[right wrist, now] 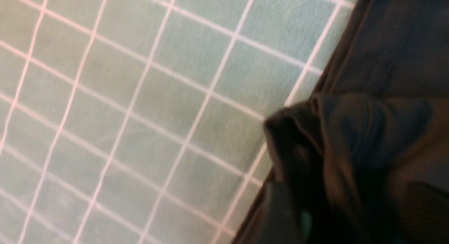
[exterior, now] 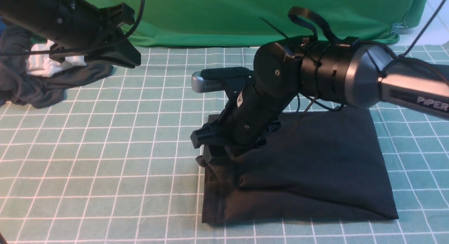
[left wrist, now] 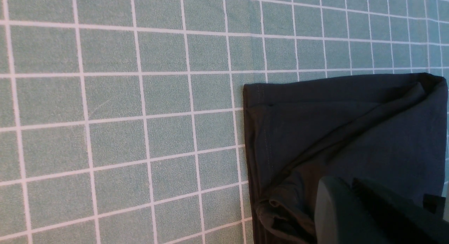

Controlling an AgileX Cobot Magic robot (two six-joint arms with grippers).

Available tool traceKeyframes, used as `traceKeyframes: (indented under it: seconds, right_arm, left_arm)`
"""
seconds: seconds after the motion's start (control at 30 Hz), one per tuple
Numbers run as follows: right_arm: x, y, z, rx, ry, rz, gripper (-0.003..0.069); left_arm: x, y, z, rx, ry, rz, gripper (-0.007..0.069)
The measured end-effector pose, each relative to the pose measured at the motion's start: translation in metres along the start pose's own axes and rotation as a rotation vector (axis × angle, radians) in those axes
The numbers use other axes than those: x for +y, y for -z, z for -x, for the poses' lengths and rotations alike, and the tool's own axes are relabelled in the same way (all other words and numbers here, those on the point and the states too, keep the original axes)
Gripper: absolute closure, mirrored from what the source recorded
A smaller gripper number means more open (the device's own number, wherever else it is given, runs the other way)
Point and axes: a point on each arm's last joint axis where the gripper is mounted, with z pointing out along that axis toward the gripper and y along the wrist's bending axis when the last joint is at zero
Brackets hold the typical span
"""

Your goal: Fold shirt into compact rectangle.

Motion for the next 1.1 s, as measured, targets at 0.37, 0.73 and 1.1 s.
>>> traceKeyframes:
  seconds: [0.37, 0.73, 1.1]
  right_arm:
    - [-0.007, 0.177, -0.007, -0.134, 0.245, -0.032, 0.056]
    - [-0.013, 0.366, -0.125, -0.649, 0.317, -0.261, 0.0638]
    - [-0.04, 0.353, -0.269, -1.012, 0.378, -0.257, 0.0625]
  left_arm:
    - [0.006, -0.009, 0.001, 0.023, 0.006, 0.012, 0.061]
    - [0.006, -0.01, 0.001, 0.027, 0.018, 0.013, 0.061]
    - [0.006, -0.01, 0.001, 0.028, 0.039, 0.009, 0.061]
